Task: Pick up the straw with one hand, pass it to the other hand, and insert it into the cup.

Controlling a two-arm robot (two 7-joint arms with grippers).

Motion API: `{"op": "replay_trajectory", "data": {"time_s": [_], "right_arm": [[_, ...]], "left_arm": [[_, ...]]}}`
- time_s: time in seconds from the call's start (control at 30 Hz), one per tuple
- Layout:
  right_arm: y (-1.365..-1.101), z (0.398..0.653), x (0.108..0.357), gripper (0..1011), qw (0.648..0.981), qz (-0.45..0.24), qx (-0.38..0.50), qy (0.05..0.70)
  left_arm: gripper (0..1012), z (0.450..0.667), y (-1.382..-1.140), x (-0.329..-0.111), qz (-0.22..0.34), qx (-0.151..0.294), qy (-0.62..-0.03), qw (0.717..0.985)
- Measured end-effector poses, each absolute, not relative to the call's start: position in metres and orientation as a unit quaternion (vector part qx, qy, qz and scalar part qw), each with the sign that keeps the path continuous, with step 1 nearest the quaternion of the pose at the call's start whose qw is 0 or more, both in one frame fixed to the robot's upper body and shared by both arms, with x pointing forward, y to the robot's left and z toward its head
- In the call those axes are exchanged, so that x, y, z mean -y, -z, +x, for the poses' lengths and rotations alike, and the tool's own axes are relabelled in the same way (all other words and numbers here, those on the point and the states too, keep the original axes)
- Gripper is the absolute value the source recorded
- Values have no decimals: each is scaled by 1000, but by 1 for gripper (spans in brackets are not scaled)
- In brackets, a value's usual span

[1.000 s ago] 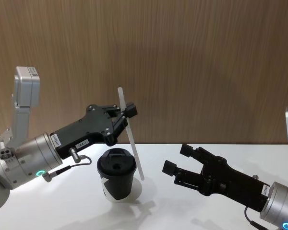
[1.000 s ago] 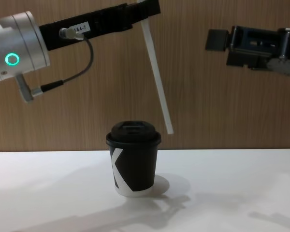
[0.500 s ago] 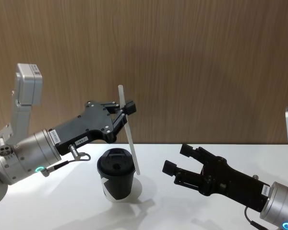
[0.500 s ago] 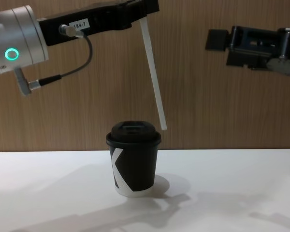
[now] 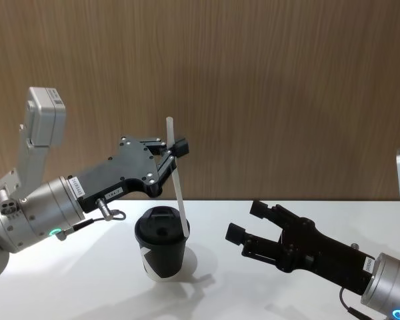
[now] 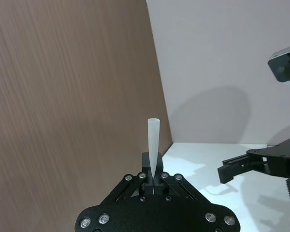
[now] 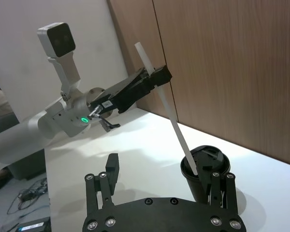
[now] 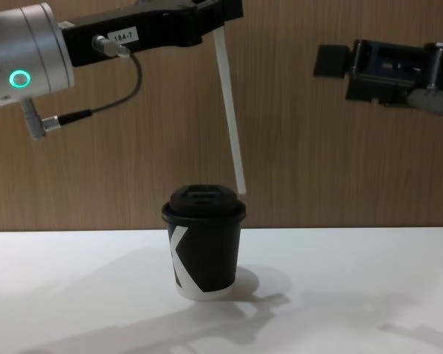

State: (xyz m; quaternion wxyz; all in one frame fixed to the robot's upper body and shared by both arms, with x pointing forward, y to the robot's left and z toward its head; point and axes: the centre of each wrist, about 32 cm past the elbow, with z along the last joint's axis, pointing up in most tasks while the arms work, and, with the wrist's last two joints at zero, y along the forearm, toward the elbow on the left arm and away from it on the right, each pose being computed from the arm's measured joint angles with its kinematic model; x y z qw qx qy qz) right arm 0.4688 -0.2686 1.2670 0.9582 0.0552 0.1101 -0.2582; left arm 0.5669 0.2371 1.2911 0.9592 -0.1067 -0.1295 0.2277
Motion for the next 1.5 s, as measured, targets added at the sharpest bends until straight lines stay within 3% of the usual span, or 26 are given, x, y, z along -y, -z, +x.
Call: {"op": "replay_trajectory", "data": {"time_s": [1.5], "right_arm": [[-1267, 469, 269, 1001, 958, 55, -110, 258]], "left_arm": [[5, 551, -1296, -253, -82, 141, -302, 939]]}}
